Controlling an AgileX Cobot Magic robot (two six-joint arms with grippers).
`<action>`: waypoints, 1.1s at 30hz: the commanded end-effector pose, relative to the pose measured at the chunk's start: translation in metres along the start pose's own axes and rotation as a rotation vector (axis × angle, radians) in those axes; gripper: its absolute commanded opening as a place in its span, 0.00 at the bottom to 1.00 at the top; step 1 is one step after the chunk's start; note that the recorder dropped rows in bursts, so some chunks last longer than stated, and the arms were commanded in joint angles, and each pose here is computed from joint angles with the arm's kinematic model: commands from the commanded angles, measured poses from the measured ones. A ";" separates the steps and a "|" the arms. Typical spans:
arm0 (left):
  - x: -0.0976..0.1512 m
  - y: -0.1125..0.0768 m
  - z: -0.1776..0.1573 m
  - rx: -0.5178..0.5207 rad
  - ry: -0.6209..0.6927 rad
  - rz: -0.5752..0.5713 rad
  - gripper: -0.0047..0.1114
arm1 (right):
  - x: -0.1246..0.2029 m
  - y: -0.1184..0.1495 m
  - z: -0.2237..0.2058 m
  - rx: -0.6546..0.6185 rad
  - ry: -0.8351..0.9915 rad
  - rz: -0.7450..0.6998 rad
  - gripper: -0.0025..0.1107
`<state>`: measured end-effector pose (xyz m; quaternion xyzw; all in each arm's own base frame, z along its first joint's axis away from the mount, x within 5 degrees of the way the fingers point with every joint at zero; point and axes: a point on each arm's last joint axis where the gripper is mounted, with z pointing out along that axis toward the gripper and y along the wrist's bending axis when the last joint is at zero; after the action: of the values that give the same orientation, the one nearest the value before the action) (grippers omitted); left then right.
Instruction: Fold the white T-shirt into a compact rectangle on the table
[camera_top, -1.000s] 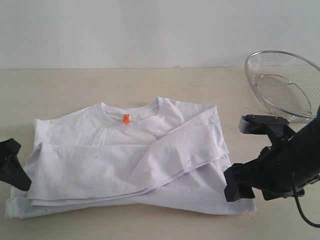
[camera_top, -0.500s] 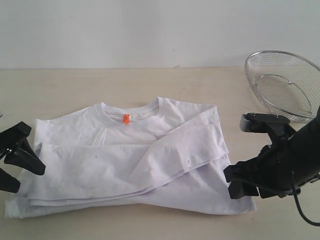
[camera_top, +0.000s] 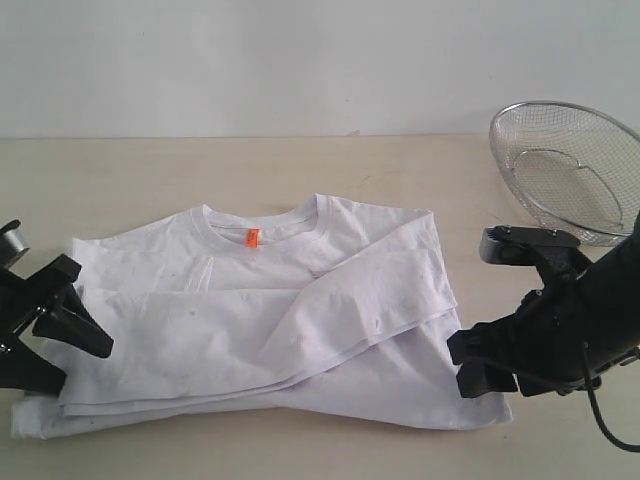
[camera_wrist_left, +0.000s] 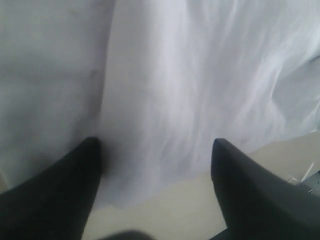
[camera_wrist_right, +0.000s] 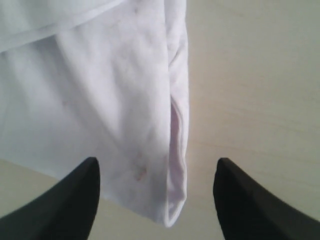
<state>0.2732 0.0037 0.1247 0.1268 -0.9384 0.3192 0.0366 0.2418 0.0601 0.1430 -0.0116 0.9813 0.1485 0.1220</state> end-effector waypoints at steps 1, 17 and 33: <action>-0.003 0.001 0.004 0.004 0.004 0.001 0.53 | 0.001 0.000 -0.002 0.004 -0.013 -0.009 0.53; -0.007 -0.005 0.005 0.080 -0.035 -0.005 0.08 | 0.000 0.000 -0.002 0.004 -0.015 -0.011 0.53; -0.032 -0.030 -0.016 0.201 -0.112 0.028 0.08 | -0.040 0.017 -0.048 -0.034 -0.279 -0.013 0.51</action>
<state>0.3108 -0.0008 0.1489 0.1355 -0.9065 0.3984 -0.0340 0.2556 0.0590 0.1871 0.0063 0.9580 0.1547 0.2412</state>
